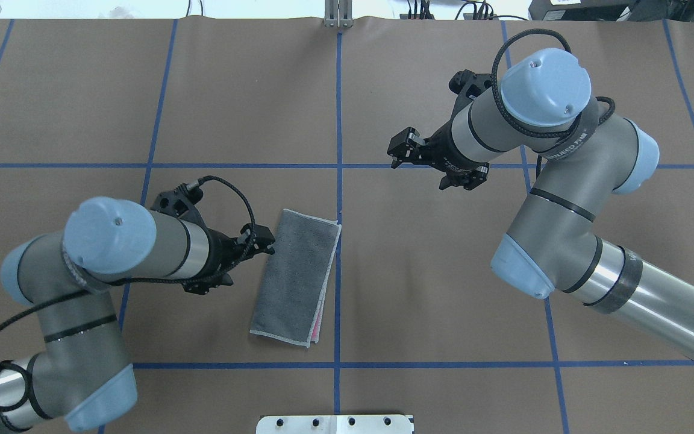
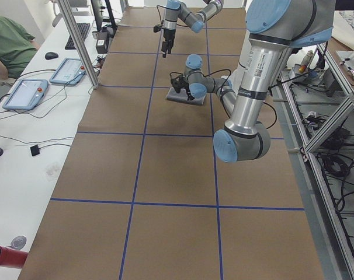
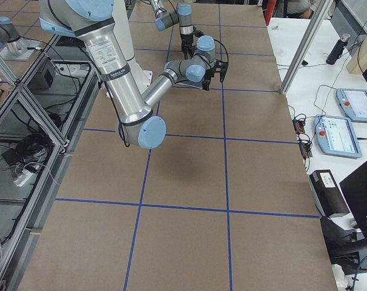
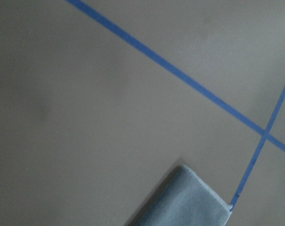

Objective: Fold towel twice with both arms
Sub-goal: 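Raise the right gripper away while the left gripper moves to the towel's long edge, then grasp the long edge of the folded grey towel with the left gripper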

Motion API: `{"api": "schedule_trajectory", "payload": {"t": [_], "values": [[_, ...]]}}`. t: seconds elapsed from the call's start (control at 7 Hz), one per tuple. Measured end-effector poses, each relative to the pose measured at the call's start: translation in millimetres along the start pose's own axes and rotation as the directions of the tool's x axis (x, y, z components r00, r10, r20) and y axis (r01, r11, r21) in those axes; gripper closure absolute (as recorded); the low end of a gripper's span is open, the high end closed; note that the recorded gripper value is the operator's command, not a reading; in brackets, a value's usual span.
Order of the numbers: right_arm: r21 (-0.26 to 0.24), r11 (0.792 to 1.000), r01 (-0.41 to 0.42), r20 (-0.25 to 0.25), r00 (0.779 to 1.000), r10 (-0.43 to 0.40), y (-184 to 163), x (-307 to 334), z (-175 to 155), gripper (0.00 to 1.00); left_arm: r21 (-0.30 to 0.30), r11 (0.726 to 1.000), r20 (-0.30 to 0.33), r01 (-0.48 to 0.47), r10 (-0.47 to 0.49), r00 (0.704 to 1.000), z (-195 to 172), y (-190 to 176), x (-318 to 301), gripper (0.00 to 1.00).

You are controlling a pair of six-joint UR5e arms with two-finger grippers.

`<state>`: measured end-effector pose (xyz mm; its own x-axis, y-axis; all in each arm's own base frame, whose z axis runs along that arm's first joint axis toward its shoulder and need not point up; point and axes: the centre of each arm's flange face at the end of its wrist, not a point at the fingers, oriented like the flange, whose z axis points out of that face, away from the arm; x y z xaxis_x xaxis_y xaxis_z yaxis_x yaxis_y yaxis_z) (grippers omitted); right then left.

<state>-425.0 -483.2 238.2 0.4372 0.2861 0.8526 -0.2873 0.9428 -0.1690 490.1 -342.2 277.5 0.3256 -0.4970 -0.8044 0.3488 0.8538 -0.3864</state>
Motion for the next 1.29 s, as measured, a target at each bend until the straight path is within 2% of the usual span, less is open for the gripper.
{"api": "schedule_trajectory", "payload": {"t": [0.14,0.57,0.71,0.86,1.0,1.14,1.29], "values": [[0.002,1.0,0.002,0.001,1.0,-0.002,0,0,0,0.01,0.007,1.0,0.008,-0.008,0.008,1.0,13,24,-9,0.0],[0.004,1.0,-0.006,0.001,1.0,0.006,-1,-1,0,0.01,-0.007,1.0,0.061,-0.03,0.03,0.998,34,50,-40,0.0],[0.005,1.0,-0.011,0.0,1.0,0.011,-1,-1,0,0.01,-0.014,0.999,0.067,-0.034,0.035,0.997,37,55,-43,0.04],[0.006,1.0,-0.017,0.0,1.0,0.017,-1,-1,0,0.01,-0.018,0.999,0.07,-0.037,0.038,0.997,38,58,-43,0.15],[0.006,1.0,-0.023,0.0,1.0,0.023,-1,-1,0,0.01,-0.022,0.999,0.071,-0.038,0.039,0.997,39,60,-43,0.2],[0.006,1.0,-0.029,0.0,1.0,0.029,-1,-1,0,0.01,-0.027,0.999,0.073,-0.04,0.042,0.996,41,64,-44,0.21],[0.006,0.999,-0.036,0.0,0.999,0.036,-1,-1,0,0.01,-0.035,0.998,0.078,-0.045,0.047,0.996,44,70,-45,0.25]]}}
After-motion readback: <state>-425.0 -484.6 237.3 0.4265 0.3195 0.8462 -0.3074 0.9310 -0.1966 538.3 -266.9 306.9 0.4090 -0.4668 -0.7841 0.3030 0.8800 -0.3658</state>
